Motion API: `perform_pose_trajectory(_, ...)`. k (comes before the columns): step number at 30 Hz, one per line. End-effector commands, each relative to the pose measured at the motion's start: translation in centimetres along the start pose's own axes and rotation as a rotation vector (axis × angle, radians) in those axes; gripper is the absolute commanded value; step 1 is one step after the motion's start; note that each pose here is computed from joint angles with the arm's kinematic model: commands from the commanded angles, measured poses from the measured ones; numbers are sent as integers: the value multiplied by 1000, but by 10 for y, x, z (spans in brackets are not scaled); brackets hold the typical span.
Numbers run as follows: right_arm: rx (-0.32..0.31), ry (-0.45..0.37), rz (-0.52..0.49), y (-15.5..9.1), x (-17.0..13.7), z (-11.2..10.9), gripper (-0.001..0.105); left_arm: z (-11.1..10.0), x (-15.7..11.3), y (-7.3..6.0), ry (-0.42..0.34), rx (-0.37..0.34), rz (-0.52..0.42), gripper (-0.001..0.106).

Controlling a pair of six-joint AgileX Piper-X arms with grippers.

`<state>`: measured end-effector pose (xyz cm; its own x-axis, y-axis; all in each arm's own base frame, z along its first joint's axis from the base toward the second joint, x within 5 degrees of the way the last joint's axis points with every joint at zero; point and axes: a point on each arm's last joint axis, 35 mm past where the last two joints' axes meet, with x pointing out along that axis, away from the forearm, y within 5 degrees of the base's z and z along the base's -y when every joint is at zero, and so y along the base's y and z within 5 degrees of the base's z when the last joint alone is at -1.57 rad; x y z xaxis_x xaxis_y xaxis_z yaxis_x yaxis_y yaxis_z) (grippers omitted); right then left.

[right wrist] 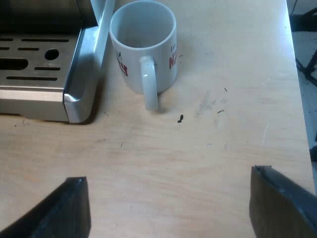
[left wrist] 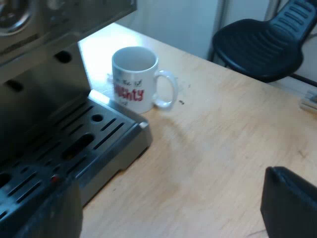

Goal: Place mug into machine

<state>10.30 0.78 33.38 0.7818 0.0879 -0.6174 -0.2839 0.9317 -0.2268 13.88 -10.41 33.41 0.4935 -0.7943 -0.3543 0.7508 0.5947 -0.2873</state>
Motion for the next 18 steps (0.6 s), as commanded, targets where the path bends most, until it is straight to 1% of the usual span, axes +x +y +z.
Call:
perform_pose_trajectory(1,-14,-21,4,-2,4,7,67,7,15,1,-27,-20,-22,85)
perform_pose_trajectory(3,-10,-23,3,-3,7,10,67,8,26,4,-28,-38,-26,85)
perform_pose_trajectory(12,-3,-12,7,-7,25,18,67,8,61,19,-31,-37,-27,85)
perform_pose_trajectory(14,-3,-2,13,-7,33,19,67,7,67,20,-26,-36,-33,85)
perform_pose_trajectory(16,11,-4,22,-7,38,20,67,4,77,21,-10,-36,-43,85)
perform_pose_trajectory(17,17,-3,43,-7,46,19,67,4,77,20,-11,-35,-45,85)
perform_pose_trajectory(18,25,3,53,-6,51,17,67,2,84,20,-1,-28,-56,85)
